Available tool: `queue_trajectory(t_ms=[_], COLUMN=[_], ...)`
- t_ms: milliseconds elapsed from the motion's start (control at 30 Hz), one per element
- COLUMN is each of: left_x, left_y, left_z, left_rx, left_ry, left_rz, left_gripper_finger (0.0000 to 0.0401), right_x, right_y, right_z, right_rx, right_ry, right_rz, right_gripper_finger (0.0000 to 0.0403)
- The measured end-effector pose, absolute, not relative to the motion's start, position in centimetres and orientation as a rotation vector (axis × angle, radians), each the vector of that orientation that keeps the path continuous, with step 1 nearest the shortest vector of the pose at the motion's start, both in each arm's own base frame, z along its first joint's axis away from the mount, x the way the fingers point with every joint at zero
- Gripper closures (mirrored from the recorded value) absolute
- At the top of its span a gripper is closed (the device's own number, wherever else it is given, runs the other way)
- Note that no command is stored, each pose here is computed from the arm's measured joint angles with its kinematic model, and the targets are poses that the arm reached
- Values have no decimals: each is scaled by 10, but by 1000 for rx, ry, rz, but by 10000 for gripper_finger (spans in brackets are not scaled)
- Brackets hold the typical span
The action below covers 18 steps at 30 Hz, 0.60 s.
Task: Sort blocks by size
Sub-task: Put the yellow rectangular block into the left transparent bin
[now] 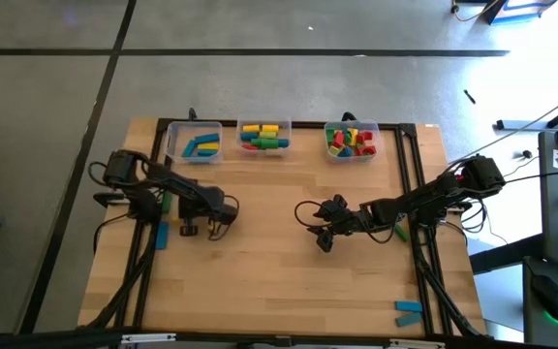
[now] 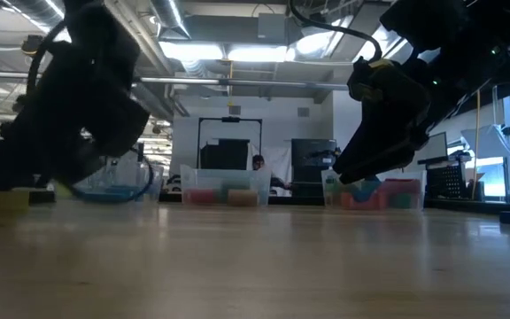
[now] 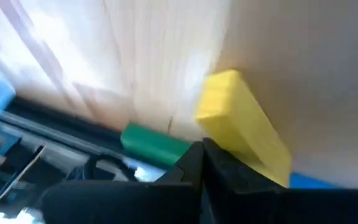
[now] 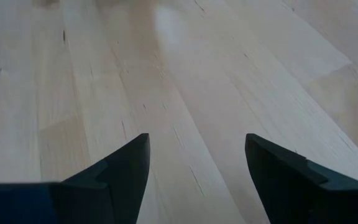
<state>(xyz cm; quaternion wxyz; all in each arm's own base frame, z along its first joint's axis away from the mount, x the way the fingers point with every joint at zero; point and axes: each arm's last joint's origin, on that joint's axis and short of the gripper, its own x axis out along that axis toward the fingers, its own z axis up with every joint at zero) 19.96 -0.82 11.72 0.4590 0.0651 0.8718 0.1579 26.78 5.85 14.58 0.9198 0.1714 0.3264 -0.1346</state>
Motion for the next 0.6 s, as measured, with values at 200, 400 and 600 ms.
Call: queue_trajectory(t_ms=[200, 400, 600], left_x=[211, 216, 202], left_y=[-11, -13, -18], left_z=[139, 168, 198], left_rx=[111, 64, -17], left_ry=[2009, 1894, 1733], left_rz=[405, 444, 487], left_gripper_finger=[396, 396, 396], right_x=[268, 268, 268], right_y=[58, 58, 58], right_z=[146, 146, 146], right_rx=[351, 353, 354], right_ry=[672, 674, 674], right_rz=[-277, -278, -279], right_gripper_finger=[146, 146, 146])
